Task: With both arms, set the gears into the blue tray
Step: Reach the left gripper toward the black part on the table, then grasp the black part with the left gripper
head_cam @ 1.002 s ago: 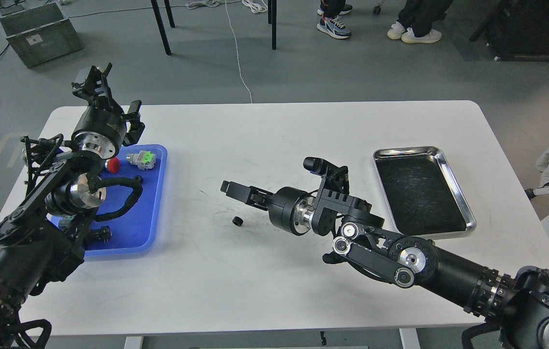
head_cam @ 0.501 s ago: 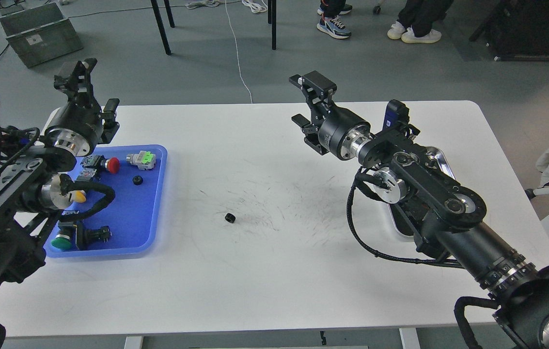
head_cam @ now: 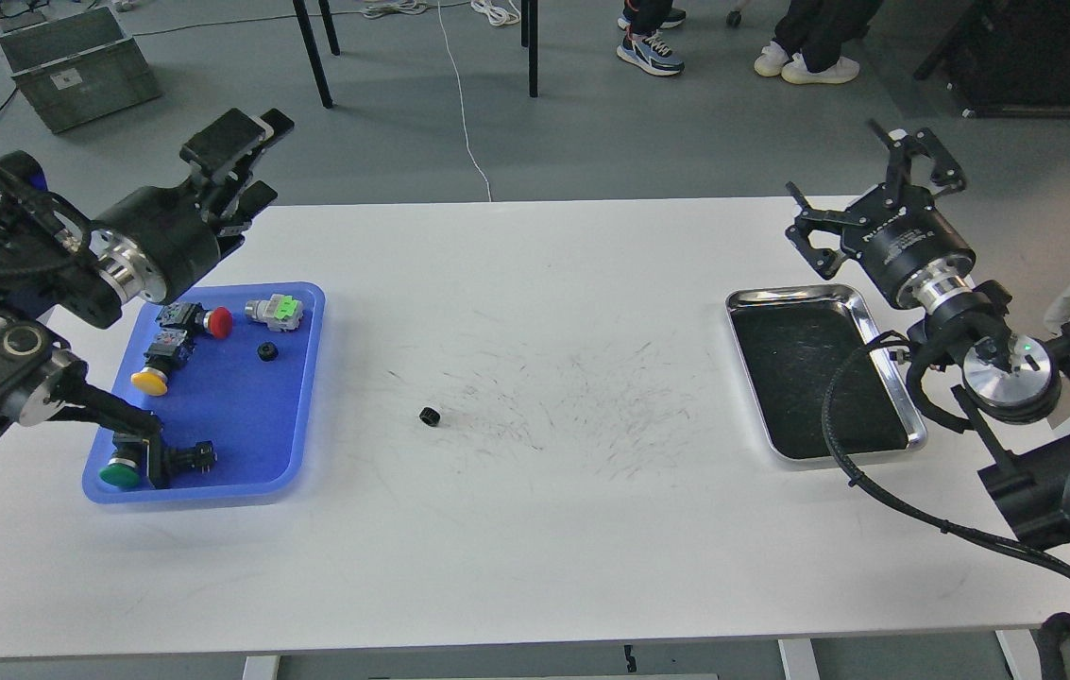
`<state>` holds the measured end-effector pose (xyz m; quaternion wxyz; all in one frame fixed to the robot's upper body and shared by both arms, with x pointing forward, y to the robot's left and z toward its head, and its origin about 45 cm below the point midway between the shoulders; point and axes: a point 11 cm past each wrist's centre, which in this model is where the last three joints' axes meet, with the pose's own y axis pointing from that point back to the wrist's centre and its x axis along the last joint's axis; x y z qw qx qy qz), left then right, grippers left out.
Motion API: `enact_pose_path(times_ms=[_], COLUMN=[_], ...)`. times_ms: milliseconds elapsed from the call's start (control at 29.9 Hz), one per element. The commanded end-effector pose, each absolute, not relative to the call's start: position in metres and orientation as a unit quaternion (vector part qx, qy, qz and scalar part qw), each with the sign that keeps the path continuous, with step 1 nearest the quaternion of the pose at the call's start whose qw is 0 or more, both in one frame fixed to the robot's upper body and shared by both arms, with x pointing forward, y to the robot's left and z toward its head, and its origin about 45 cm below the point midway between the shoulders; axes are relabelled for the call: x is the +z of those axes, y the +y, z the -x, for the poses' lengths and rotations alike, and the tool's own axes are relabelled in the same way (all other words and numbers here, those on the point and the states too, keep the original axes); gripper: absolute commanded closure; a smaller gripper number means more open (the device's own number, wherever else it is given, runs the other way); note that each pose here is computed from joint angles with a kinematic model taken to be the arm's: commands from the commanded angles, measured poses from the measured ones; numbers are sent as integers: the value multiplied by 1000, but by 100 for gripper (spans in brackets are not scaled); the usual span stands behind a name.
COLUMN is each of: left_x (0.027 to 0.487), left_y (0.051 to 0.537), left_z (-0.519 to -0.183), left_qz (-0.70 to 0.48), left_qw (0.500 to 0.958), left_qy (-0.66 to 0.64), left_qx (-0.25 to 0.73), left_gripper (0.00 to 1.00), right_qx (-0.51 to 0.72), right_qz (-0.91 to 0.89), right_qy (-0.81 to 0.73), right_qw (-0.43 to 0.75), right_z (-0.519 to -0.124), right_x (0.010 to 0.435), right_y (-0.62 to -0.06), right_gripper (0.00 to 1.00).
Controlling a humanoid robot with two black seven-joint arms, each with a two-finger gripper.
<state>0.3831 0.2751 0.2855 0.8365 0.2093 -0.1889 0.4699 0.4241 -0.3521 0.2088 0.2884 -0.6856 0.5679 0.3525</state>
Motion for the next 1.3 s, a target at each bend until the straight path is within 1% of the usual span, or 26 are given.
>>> enact_pose_path(times_ms=[0,134,234,468,534,601,701,768,868,969,1102,1269], left_x=[261,232,215,193,186,177,164,156,148,137,120,110], left_y=[254,231,223,223,225,222,207,201,195,194,195,196], left_z=[-368,-353,-346,-346,-342,-335,-327,-328,-328,-332,-325,-326], left_qz=[-280,-323,-353,-431,-446,-453,-447,-448,-454,-467,-475,-485], left_qw=[830,824,814,732,709,696,699,701,689,680,686,687], left_qy=[-264,-316,-341,-479,-511,-532,-539,-536,-551,-552,-539,-529], left_qx=[404,342,311,221,194,167,144,141,126,121,114,113], left_gripper=[2,2,2,2,2,2,2,2,2,4,5,10], right_qx=[370,378,374,374,374,376,379,380,382,384,385,386], right_qz=[636,594,594,594,595,596,599,603,609,614,615,615], right_qy=[591,625,626,626,624,622,620,617,614,611,611,610], right_qw=[330,337,340,341,342,341,337,332,326,320,317,316], right_z=[-406,-392,-386,-385,-385,-386,-386,-386,-386,-386,-386,-386], right_x=[190,169,162,160,160,159,157,156,155,154,153,152], right_y=[-400,-434,-442,-442,-440,-438,-434,-430,-426,-422,-421,-420], right_gripper=[6,6,6,6,6,6,6,6,6,6,6,6])
